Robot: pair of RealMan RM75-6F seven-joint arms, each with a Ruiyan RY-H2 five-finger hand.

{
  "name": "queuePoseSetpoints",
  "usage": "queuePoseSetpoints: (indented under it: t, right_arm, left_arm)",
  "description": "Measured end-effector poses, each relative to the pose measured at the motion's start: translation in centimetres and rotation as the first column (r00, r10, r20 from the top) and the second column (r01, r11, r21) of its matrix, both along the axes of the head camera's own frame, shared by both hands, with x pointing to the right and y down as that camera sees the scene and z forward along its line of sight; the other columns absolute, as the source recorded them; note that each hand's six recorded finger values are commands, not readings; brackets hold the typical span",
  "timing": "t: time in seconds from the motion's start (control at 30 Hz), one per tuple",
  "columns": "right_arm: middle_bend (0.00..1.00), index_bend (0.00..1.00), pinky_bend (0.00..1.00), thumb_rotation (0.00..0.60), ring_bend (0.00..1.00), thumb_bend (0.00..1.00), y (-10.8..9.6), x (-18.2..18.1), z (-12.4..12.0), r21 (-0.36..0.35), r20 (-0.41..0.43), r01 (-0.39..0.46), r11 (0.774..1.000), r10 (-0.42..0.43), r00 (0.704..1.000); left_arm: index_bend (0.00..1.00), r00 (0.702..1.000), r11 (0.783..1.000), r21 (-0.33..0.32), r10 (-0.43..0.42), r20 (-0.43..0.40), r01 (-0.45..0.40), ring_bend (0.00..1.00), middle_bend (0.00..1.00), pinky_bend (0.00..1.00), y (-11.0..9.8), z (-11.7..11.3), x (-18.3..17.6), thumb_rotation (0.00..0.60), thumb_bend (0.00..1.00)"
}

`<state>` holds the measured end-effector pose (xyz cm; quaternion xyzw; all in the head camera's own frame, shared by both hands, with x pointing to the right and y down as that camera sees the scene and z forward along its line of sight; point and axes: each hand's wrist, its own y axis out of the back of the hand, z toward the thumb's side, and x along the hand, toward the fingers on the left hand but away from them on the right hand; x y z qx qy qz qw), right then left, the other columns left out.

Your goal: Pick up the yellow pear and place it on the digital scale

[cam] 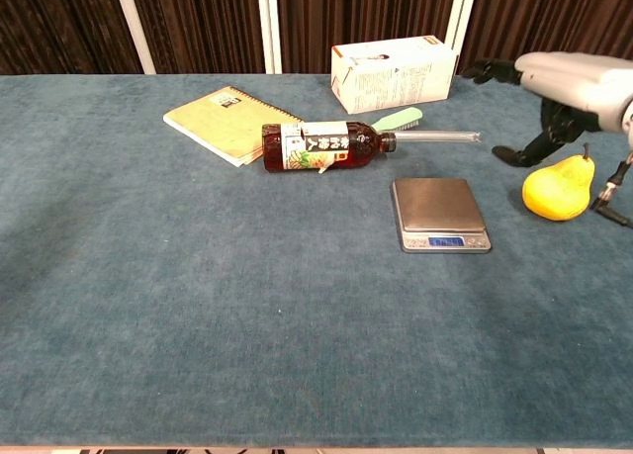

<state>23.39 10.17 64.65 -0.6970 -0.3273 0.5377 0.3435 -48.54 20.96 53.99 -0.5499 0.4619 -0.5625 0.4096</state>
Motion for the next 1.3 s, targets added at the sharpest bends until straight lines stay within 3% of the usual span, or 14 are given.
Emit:
queuePoseSetpoints:
  t: [0.17, 0.2, 0.3, 0.33, 0.53, 0.8, 1.0, 1.3]
  right_arm:
    - [0.08, 0.00, 0.68, 0.600, 0.06, 0.48, -1.0, 1.5, 0.5, -0.023, -0.054, -0.003, 1.000, 0.002, 0.999]
    - [0.08, 0.00, 0.58, 0.600, 0.05, 0.48, -1.1, 1.7, 0.7, -0.029, -0.066, 0.000, 1.000, -0.002, 0.998]
    - [0.08, 0.00, 0.10, 0.600, 0.02, 0.47, -1.4, 2.3, 1.0, -0.053, -0.104, 0.014, 0.999, -0.020, 0.994]
    - [0.08, 0.00, 0.06, 0.600, 0.01, 0.46, -1.5, 2.5, 1.1, -0.059, -0.114, 0.019, 0.998, -0.025, 0.993]
    - [0.06, 0.00, 0.00, 0.600, 0.00, 0.43, -2.3, 3.7, 1.1, -0.085, -0.158, 0.015, 0.996, -0.028, 0.987]
    - [0.05, 0.00, 0.00, 0.600, 0.00, 0.42, -3.0, 5.6, -0.1, -0.082, -0.099, -0.074, 0.994, 0.066, 0.993]
    - [0.05, 0.00, 0.00, 0.600, 0.00, 0.42, -2.2, 7.6, -0.5, -0.103, -0.018, -0.153, 0.983, 0.152, 0.988]
    - [0.05, 0.00, 0.00, 0.600, 0.00, 0.43, -0.2, 9.1, -0.1, -0.131, 0.071, -0.189, 0.973, 0.199, 0.977]
  left_arm:
    - [0.09, 1.000, 1.000, 0.000, -0.001, 0.000, 0.001, 0.00, 0.05, 0.08, 0.0, 0.0, 0.0, 0.600, 0.19]
    - [0.09, 1.000, 1.000, 0.000, -0.001, 0.000, 0.001, 0.00, 0.05, 0.08, 0.0, 0.0, 0.0, 0.600, 0.19]
    - [0.09, 1.000, 1.000, 0.001, 0.000, 0.001, 0.000, 0.00, 0.05, 0.08, 0.0, 0.0, 0.0, 0.600, 0.19]
    - [0.09, 1.000, 1.000, 0.000, 0.000, 0.002, 0.000, 0.00, 0.05, 0.08, 0.0, 0.0, 0.0, 0.600, 0.19]
    - [0.09, 1.000, 1.000, 0.001, -0.006, 0.004, 0.006, 0.00, 0.05, 0.08, 0.0, 0.0, -0.1, 0.600, 0.19]
    - [0.09, 1.000, 1.000, 0.001, -0.004, 0.004, 0.004, 0.00, 0.05, 0.07, 0.0, 0.0, 0.0, 0.600, 0.19]
    - [0.09, 1.000, 1.000, 0.004, -0.003, 0.002, 0.003, 0.00, 0.05, 0.07, 0.1, -0.1, 0.1, 0.600, 0.19]
    - [0.09, 1.000, 1.000, -0.002, 0.002, -0.001, -0.002, 0.00, 0.05, 0.07, 0.2, 0.0, 0.3, 0.600, 0.19]
